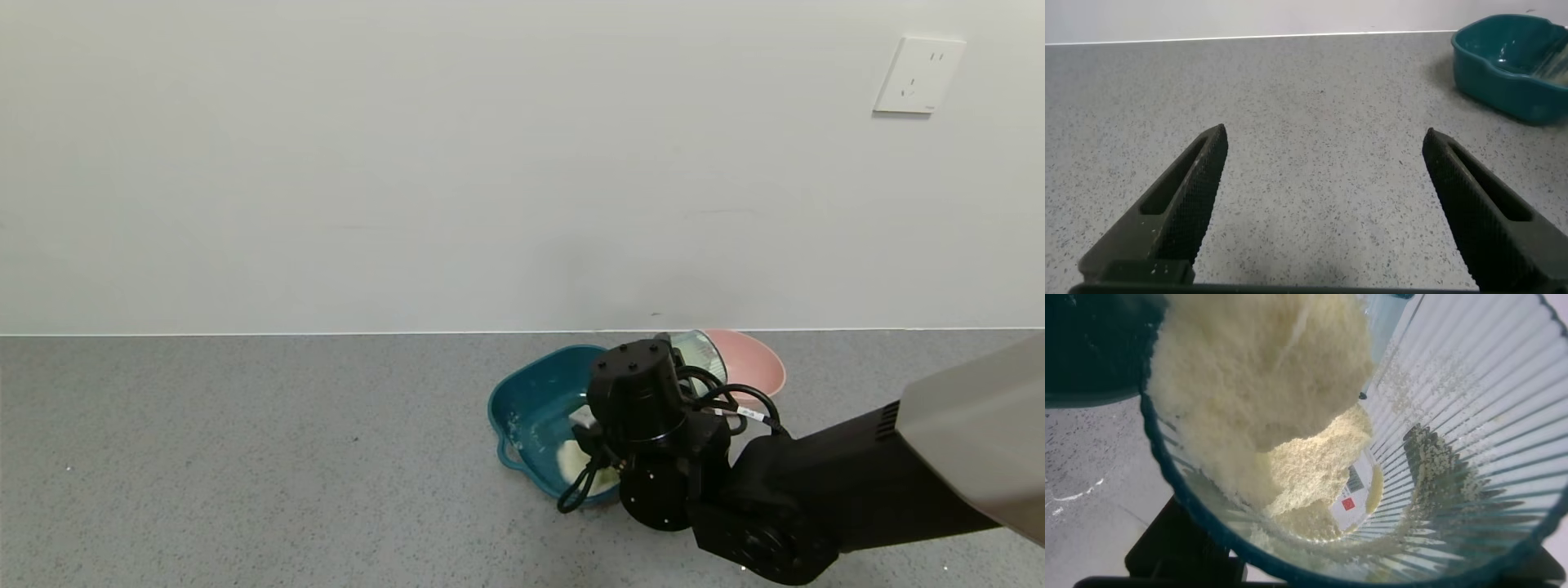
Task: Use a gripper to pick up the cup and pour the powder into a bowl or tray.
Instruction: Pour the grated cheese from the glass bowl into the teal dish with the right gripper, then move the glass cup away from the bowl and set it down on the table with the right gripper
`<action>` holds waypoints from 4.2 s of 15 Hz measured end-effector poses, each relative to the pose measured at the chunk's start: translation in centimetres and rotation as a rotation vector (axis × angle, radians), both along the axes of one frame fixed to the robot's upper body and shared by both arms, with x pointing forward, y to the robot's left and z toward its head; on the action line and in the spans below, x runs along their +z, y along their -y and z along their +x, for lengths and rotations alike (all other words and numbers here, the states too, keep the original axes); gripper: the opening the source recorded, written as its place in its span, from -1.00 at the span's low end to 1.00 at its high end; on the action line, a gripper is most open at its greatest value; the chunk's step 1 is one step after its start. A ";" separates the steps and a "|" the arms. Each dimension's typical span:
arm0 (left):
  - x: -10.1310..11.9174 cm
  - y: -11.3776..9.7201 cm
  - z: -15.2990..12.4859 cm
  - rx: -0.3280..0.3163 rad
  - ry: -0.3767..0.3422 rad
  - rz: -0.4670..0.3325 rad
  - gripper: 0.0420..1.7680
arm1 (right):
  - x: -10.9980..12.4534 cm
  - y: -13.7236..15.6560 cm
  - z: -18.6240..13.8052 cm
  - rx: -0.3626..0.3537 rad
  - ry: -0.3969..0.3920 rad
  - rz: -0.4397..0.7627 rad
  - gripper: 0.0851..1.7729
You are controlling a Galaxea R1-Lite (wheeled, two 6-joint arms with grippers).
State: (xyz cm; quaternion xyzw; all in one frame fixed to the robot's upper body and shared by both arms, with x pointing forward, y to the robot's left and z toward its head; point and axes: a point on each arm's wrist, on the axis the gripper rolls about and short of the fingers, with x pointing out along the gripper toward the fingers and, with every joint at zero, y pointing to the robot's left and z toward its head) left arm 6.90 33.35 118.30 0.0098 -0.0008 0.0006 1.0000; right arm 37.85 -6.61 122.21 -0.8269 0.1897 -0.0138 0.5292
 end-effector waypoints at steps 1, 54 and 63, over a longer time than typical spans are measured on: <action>0.0 0.0 0.0 0.000 0.000 0.000 0.94 | 0.0 0.0 0.0 0.000 0.003 0.006 0.47; 0.0 0.0 0.0 0.000 0.000 0.000 0.94 | 1.2 21.3 -5.5 -0.283 0.501 1.669 0.47; 0.0 0.0 0.0 0.000 0.000 0.000 0.94 | -3.9 23.0 -5.1 -0.307 0.569 1.710 0.47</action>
